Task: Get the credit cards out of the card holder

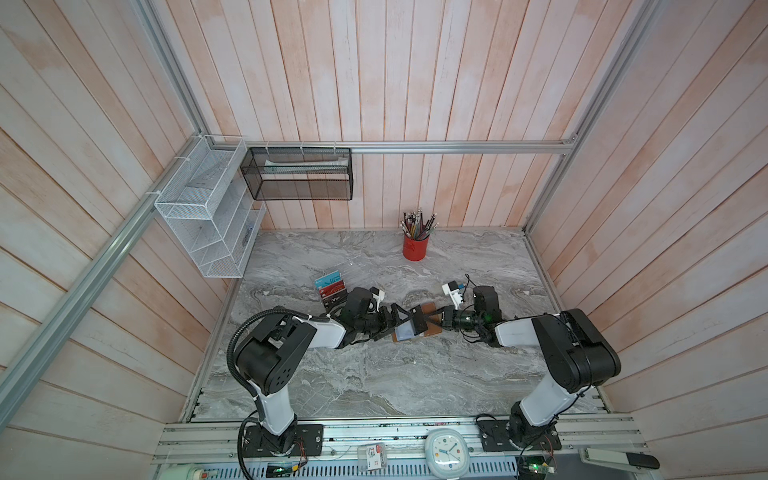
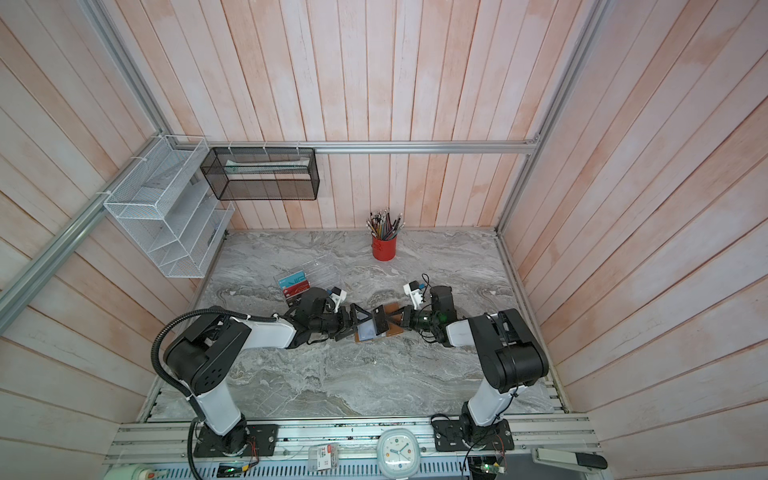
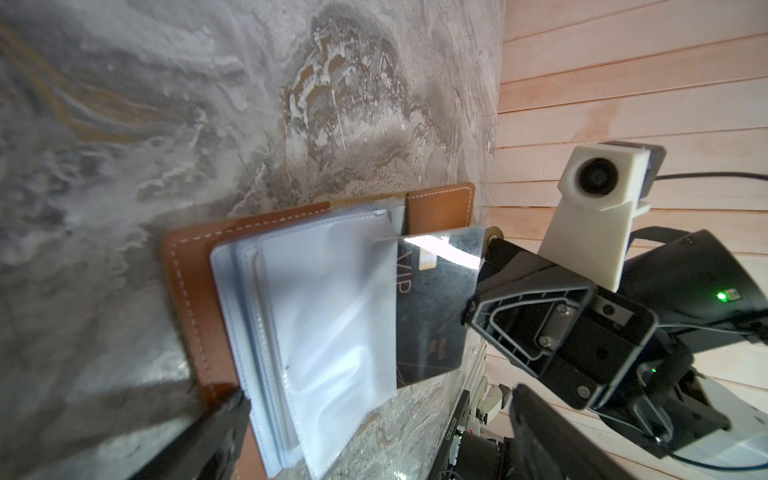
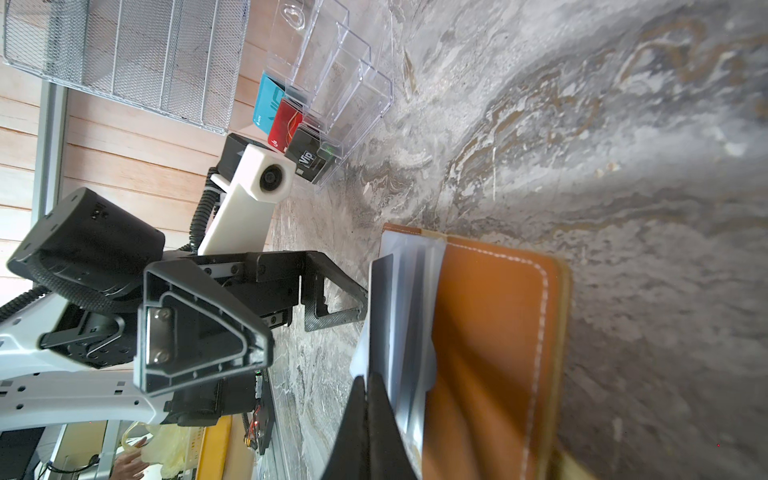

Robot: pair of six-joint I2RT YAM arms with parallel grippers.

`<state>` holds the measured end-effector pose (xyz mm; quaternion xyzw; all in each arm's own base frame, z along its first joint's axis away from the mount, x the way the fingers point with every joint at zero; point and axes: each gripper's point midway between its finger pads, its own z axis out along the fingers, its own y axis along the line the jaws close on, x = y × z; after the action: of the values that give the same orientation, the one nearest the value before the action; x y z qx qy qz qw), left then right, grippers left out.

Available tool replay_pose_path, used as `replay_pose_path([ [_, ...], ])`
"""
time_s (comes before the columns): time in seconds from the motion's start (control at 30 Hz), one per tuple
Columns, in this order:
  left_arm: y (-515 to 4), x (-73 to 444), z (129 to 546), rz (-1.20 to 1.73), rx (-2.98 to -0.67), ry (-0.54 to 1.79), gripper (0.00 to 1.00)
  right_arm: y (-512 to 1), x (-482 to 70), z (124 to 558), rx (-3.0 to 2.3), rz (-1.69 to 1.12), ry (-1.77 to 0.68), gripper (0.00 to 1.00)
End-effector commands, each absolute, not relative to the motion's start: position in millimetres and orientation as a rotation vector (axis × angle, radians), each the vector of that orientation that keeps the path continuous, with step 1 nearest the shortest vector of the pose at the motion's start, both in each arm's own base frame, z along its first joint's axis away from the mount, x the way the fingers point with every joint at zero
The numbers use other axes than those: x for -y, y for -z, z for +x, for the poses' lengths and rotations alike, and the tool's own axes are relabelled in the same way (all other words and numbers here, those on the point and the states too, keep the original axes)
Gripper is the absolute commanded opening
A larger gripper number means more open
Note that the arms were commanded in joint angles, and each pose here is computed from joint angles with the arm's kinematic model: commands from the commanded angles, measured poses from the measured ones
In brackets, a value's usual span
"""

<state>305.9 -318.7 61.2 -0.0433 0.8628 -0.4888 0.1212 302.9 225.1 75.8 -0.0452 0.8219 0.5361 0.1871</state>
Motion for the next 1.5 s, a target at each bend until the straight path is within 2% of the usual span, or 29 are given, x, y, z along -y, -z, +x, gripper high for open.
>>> replay_pose_path([
  [0.0, -17.3, 294.6, 288.4, -0.229, -2.702, 1.246, 1.0, -78.4, -215.0, 313.4, -2.307, -0.118, -1.416, 0.0],
  [0.27, -16.5, 295.8, 286.9, -0.229, -2.709, 1.26, 1.0, -75.4, -212.3, 315.2, -2.325, -0.109, -1.418, 0.0],
  [0.63, -109.5, 312.0, 307.1, -0.133, -2.526, 1.367, 1.0, -65.4, -213.8, 311.5, -2.341, -0.087, -1.444, 0.0],
  [0.83, -137.3, 331.0, 315.2, -0.103, -2.455, 1.466, 1.0, -66.5, -215.2, 311.4, -2.332, -0.079, -1.466, 0.0],
  [0.93, -130.5, 340.2, 318.3, -0.135, -2.447, 1.524, 1.0, -74.6, -217.5, 310.4, -2.284, -0.051, -1.525, 0.0],
  [1.1, -117.4, 362.5, 320.0, -0.192, -2.42, 1.668, 1.0, -71.4, -220.1, 312.3, -2.3, -0.047, -1.484, 0.0],
  [1.47, -93.7, 380.2, 325.8, -0.219, -2.458, 1.661, 1.0, -53.1, -217.5, 307.6, -2.36, -0.046, -1.445, 0.0],
])
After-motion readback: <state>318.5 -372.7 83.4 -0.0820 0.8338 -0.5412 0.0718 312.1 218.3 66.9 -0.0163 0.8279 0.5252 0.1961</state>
